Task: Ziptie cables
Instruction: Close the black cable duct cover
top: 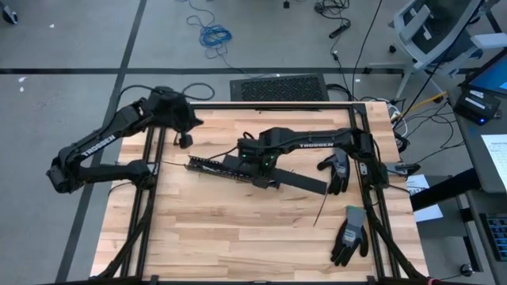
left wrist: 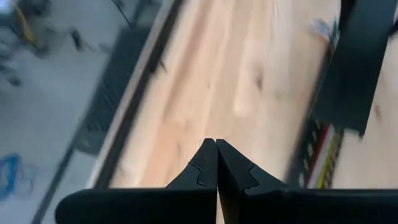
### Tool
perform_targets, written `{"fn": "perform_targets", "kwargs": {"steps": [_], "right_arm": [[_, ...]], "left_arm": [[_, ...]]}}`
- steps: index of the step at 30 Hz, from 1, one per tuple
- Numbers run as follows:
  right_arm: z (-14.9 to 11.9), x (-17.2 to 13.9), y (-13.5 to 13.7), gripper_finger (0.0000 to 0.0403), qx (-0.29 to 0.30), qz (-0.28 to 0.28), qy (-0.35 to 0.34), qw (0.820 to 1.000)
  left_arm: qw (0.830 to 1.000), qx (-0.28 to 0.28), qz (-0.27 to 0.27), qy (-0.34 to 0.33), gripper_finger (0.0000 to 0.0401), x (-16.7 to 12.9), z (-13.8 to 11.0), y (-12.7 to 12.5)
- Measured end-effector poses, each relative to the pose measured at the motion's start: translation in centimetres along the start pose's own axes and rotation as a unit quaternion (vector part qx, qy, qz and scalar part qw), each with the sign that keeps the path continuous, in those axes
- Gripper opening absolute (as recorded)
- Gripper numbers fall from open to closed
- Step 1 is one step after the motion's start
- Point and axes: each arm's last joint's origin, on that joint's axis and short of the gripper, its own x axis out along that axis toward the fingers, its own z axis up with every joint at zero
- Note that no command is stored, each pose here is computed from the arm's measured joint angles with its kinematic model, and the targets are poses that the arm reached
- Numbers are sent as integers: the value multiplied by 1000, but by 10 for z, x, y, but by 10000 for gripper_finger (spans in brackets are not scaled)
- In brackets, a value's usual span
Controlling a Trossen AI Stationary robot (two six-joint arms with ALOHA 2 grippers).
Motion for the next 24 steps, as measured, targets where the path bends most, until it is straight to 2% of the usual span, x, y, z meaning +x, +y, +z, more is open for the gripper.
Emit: {"fn": "perform_targets", "kwargs": {"steps": [4,11,19,24], "right_arm": [[3,19,2,196,-10,-3,18,1000],[8,42,2,196,2,-6,28,1000],[10,43,1,196,17,-7,22,1000],[11,46,1,196,-6,-7,23,1000]], "left_arm": [[999,1,-13,30,0,8,-10,-3],[999,-2,-16,42,0,14,-17,-4],[999,2,-16,44,0,14,-18,-4],[999,2,-16,44,0,14,-18,-4]]}}
